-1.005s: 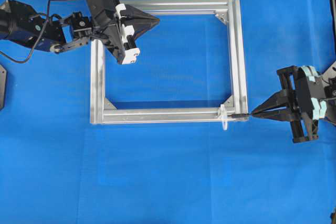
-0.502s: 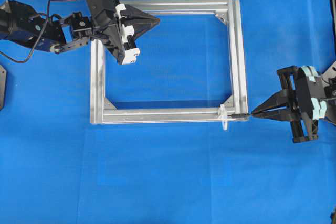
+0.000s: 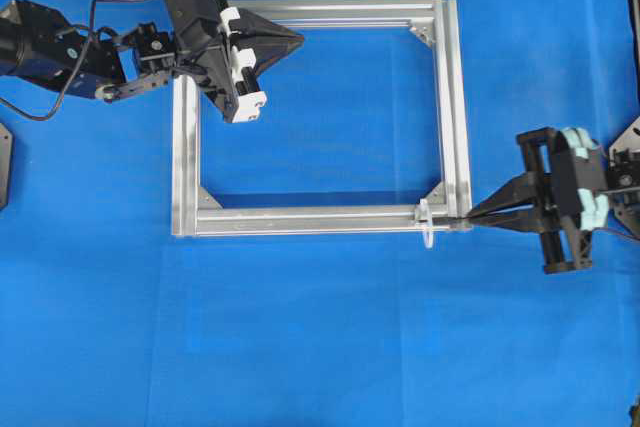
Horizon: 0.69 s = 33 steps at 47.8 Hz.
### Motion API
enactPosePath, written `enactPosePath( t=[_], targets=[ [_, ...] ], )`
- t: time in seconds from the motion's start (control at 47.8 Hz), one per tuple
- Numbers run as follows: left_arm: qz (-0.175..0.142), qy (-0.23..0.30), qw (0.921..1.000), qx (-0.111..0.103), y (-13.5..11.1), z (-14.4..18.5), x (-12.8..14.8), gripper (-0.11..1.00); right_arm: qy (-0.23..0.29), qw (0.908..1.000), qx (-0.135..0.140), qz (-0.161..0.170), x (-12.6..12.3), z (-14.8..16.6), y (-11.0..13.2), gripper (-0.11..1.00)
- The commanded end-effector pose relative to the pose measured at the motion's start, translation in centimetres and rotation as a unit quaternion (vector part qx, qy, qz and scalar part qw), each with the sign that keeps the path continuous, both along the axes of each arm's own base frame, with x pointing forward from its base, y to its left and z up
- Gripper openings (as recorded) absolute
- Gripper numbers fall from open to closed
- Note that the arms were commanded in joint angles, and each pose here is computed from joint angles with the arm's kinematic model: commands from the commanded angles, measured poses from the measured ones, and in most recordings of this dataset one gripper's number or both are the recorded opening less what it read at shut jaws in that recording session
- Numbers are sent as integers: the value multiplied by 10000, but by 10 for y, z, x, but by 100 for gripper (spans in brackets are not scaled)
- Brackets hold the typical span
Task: Insert the wire through the string loop located on the right side.
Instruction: 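Push the USB plug leftward through the zip-tie loop with the right gripper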
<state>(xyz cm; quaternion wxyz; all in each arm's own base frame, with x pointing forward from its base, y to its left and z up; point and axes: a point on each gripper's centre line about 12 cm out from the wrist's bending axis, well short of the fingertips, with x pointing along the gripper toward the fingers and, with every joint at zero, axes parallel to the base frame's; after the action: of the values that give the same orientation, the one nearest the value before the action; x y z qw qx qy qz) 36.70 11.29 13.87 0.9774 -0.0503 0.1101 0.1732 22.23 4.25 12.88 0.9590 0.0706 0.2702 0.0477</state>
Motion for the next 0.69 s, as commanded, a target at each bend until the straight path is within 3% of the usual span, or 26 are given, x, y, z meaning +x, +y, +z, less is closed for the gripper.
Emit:
enactPosePath(
  t=[0.0,0.272,0.67],
  targets=[
    [-17,-228,9997,68,0,16,3,0,-273,9996,26,-34,16,9,2,-3],
    [-39,-234,9997,74,-1,16,4,0,-445,9990,4,-75,38,8,5,-3],
    [-106,-264,9996,83,-6,17,5,0,-392,9992,-7,-90,40,5,5,-3]
  ],
)
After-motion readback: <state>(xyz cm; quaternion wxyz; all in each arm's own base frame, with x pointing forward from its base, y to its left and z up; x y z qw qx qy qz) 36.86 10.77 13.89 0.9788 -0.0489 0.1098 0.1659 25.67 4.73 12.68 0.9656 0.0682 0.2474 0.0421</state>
